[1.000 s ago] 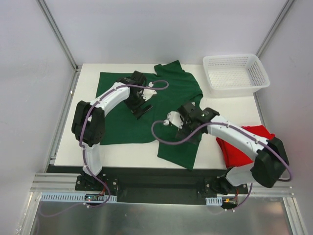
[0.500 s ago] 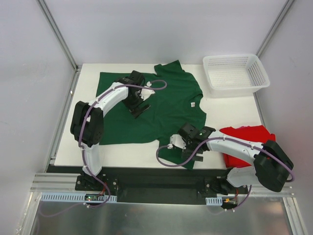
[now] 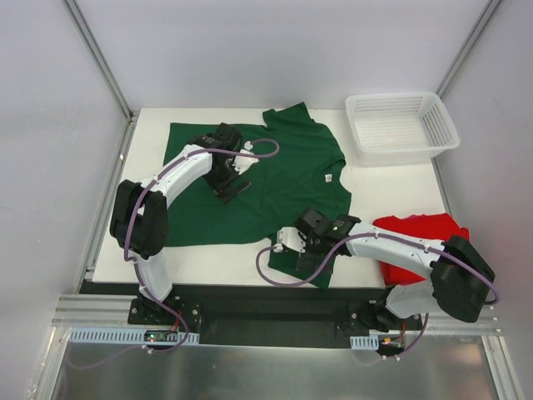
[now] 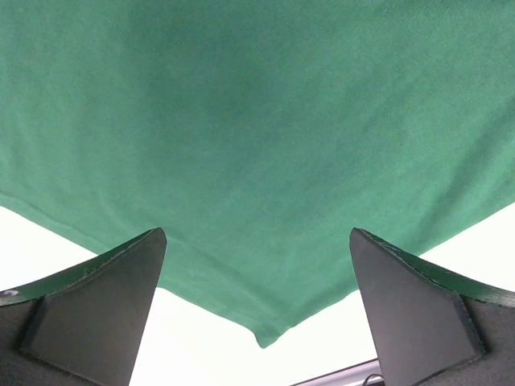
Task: Fold and stack the t-shirts
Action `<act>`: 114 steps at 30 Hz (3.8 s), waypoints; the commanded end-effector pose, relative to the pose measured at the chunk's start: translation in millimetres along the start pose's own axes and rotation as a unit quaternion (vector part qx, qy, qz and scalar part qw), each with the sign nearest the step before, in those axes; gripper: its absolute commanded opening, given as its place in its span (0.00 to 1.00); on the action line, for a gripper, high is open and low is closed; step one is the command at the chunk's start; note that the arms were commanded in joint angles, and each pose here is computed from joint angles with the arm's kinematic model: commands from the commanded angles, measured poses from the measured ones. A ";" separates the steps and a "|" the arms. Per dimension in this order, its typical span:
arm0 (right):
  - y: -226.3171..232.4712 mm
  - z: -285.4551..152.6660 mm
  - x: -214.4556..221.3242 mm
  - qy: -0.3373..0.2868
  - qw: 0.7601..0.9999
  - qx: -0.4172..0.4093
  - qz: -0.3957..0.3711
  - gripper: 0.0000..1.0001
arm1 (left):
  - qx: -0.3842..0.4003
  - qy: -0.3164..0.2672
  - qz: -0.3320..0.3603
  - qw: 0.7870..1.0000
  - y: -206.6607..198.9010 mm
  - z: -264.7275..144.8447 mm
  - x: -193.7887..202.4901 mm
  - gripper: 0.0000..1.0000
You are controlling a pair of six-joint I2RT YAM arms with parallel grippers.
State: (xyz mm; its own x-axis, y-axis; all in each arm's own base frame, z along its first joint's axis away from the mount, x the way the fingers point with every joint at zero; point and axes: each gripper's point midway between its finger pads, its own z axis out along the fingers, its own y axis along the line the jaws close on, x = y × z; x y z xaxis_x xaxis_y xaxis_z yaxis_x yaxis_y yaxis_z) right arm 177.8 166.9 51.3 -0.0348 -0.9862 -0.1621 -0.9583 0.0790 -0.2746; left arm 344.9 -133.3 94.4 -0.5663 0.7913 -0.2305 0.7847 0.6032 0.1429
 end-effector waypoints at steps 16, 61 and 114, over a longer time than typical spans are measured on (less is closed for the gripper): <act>54.3 21.5 -14.7 -0.034 0.992 -0.121 -0.010 0.96 | -0.032 0.000 0.012 0.999 10.9 -19.4 8.8 0.99; 84.9 -43.3 -54.6 -0.090 0.939 -0.327 -0.049 0.96 | -0.042 -0.023 0.029 0.998 23.4 -25.1 -13.0 0.99; -306.3 89.2 -21.2 -0.060 0.988 0.043 0.138 0.96 | -0.121 0.055 0.109 0.985 174.1 86.9 -37.0 0.99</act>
State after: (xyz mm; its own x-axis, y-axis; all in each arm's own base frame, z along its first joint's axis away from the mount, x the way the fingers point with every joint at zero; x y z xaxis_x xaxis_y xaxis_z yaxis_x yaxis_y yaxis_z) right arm 501.7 175.7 48.6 -0.2460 -0.9007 -0.3580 -0.8716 0.3671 -0.3248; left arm 514.1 -69.8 38.6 -0.4446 0.8918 -0.0840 0.8134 0.4412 0.3790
